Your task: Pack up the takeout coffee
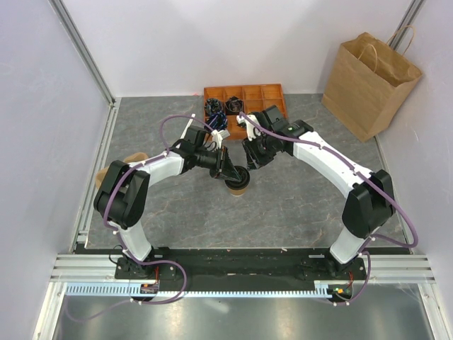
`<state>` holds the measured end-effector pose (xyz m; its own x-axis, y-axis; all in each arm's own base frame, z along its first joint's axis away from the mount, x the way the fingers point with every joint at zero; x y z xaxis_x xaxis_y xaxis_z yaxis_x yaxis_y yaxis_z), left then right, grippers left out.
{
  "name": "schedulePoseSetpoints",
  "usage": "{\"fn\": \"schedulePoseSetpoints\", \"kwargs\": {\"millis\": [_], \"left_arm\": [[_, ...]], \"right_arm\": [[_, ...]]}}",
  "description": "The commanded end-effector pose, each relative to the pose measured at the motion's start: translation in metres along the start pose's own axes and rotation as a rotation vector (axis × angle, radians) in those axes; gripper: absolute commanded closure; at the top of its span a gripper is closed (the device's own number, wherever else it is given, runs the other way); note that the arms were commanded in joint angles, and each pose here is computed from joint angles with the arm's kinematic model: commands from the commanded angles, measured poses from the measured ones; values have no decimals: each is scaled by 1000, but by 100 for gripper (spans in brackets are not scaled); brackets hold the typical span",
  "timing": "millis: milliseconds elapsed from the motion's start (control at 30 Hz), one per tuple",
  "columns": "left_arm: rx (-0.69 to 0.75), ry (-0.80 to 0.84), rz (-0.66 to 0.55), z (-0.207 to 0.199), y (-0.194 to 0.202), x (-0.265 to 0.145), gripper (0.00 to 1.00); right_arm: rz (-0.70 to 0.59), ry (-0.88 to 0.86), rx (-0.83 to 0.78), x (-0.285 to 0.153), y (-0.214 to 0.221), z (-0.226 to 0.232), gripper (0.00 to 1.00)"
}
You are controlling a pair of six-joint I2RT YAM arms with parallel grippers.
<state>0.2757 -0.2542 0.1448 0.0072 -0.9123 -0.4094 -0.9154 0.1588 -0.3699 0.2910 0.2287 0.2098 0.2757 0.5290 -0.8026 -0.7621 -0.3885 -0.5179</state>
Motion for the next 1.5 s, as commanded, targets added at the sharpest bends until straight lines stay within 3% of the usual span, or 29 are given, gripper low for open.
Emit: {"fn": "schedulePoseSetpoints", "kwargs": {"millis": [0, 167, 400, 500, 567, 700, 833, 967, 1267, 1467], "left_arm": [[-19, -26, -4, 10, -1, 3, 82], [-20, -37, 2, 14, 1, 4, 83], [-77, -82, 15, 32, 6, 4, 91], [-96, -94, 15, 38, 6, 2, 96], [-106, -98, 18, 42, 7, 3, 98], [-108, -102, 20, 43, 6, 3, 98], [-104, -104, 17, 43, 5, 3, 98], [-104, -104, 17, 42, 5, 3, 98], [-101, -106, 19, 43, 4, 3, 98], [-107, -132, 28, 49, 7, 2, 98]], "right_arm": [[-10, -29, 0, 6, -9, 5, 66], [43, -76, 12, 33, 5, 3, 68], [149, -3, 57, 64, 39, -21, 86], [163, -30, 77, 63, 45, -23, 89], [139, -51, 97, 56, 38, -18, 89], [57, -113, 64, 32, 10, -3, 78], [-59, -96, 24, -1, -21, 7, 76], [-92, -42, -9, -12, -24, 13, 76], [8, 3, -41, 26, 3, 16, 77], [151, 24, 6, 69, 48, -5, 80]]}}
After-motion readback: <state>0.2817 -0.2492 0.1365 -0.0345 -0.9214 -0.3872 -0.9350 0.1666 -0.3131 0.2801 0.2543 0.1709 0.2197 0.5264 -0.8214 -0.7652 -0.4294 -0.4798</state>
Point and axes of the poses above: each gripper's point midway between its finger pads, its own x axis out along the fingers, its own z axis along the line the jaws close on, y = z × x, the point moved 6 cm from there along -x, back along the fingers, and after that the axes turned 6 degrees about x, right-handed, at the moved point
